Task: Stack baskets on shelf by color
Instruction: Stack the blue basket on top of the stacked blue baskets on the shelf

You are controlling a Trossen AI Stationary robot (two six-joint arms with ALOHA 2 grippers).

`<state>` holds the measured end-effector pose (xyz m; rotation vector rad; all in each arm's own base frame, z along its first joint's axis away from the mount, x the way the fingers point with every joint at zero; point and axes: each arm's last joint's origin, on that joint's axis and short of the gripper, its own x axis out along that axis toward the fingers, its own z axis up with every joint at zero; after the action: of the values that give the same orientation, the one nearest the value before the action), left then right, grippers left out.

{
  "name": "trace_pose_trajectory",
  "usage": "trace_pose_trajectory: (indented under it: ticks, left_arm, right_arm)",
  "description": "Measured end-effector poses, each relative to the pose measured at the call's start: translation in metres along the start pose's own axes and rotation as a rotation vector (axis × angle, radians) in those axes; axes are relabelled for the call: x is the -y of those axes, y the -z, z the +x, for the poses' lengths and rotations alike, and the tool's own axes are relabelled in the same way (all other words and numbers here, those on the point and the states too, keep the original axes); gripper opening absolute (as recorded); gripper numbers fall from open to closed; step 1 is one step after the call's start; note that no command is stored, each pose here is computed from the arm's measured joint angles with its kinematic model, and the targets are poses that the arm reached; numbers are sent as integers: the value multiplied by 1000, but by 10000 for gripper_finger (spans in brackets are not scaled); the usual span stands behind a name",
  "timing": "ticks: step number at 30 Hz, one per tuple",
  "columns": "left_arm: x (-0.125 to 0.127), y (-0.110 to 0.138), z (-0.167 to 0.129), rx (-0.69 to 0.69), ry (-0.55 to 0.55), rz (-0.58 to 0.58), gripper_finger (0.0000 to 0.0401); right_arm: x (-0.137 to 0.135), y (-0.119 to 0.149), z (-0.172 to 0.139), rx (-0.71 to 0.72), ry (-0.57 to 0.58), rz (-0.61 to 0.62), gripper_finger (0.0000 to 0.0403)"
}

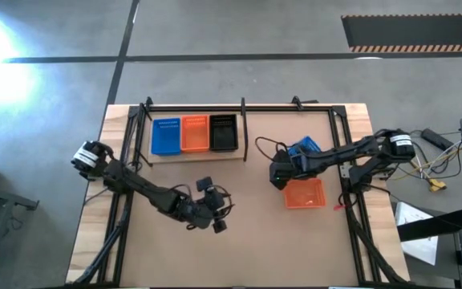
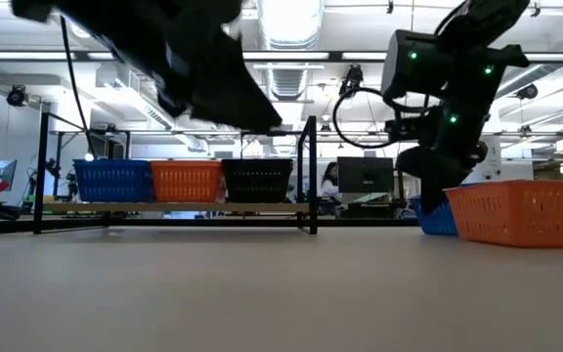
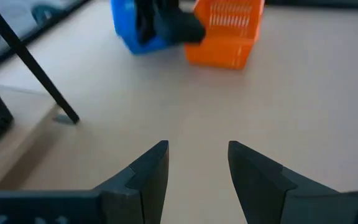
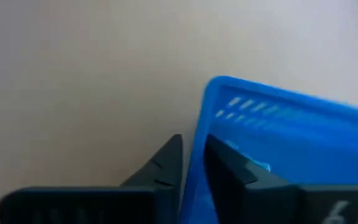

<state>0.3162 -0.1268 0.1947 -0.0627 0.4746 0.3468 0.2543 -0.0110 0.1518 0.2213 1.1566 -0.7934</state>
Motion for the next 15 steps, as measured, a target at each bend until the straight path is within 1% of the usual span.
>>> trace_pose_trajectory:
  ticks: [2,3,5,9,12,15]
  left_arm:
    - [5,-4,-12,40,-9,0,150]
    - [8,-6,-18,59,-11,-1,150]
    - [13,-9,-33,95,-14,-1,150]
    - [21,-17,-64,165,17,-24,150]
    - [25,-21,-84,210,23,-32,150]
    - [29,-21,-99,245,9,-8,150]
  right_arm:
    - [-6,-1,-2,-8,-28,-39,24]
    - [-10,-1,-4,-11,-50,-60,17]
    - [-20,-1,-12,-13,-108,-100,14]
    - [-47,2,-37,7,-277,-240,10]
    - [-71,2,-61,86,-427,-334,9]
    - [-93,0,-85,216,-586,-386,9]
